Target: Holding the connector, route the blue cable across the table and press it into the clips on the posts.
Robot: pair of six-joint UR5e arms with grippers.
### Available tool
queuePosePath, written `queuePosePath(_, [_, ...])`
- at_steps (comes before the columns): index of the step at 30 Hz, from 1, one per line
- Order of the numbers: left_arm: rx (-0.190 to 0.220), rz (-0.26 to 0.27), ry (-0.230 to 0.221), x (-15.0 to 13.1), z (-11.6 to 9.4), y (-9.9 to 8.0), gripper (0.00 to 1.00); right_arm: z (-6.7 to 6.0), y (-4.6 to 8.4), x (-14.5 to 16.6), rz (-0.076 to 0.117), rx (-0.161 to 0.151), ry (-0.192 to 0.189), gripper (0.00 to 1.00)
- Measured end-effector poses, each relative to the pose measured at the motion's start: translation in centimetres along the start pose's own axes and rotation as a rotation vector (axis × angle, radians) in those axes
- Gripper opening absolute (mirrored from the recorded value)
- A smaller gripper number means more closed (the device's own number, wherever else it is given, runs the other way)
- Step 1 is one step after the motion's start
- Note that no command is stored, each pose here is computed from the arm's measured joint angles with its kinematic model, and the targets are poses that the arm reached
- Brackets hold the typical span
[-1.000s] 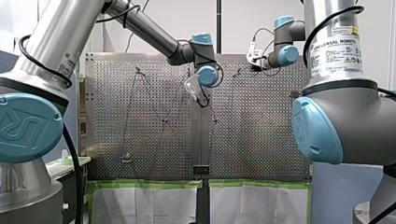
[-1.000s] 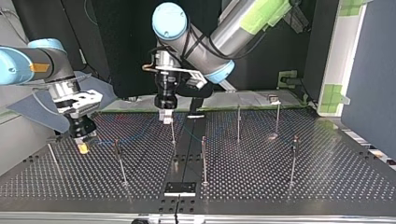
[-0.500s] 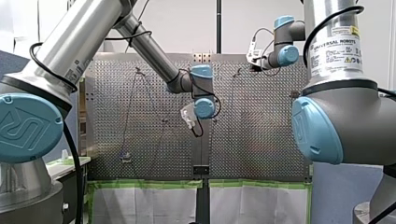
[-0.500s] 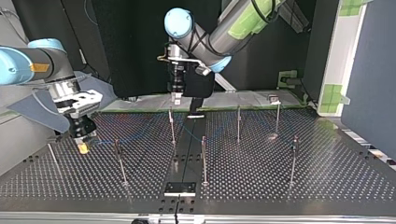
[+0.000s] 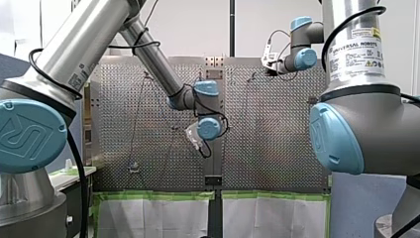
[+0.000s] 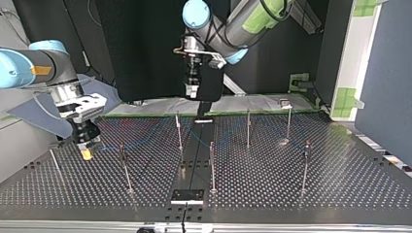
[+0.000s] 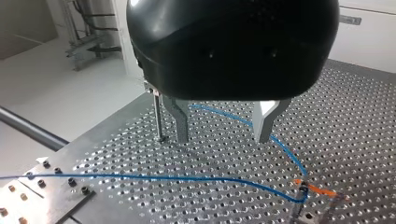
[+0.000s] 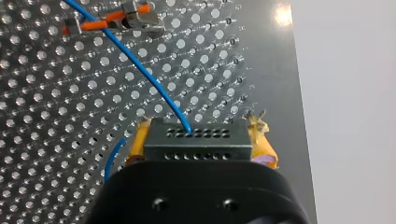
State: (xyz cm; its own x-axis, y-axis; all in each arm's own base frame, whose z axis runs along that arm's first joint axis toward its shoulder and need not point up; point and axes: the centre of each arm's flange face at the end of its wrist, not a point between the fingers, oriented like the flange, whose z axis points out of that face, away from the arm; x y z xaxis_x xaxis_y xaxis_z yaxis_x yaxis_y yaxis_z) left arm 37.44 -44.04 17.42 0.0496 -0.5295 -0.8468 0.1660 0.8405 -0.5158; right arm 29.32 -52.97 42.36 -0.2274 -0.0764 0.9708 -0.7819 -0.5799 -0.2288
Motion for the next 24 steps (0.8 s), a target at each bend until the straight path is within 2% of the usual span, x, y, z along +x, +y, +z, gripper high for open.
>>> queuePosePath(4, [-0.001,0.008,-0.001,0.5,-1.0,1.1,0.85,0.0,0.0,0.0,0.000,0.000,0.000,0.00])
queuePosePath(15, [0.000,0.078,0.000,1.5,-4.3,4.2,0.85,0.0,0.0,0.0,0.000,0.000,0.000,0.00])
queuePosePath(24, [0.000,0.089,0.000,2.0,-7.0,6.5,0.85,0.0,0.0,0.0,0.000,0.000,0.000,0.00])
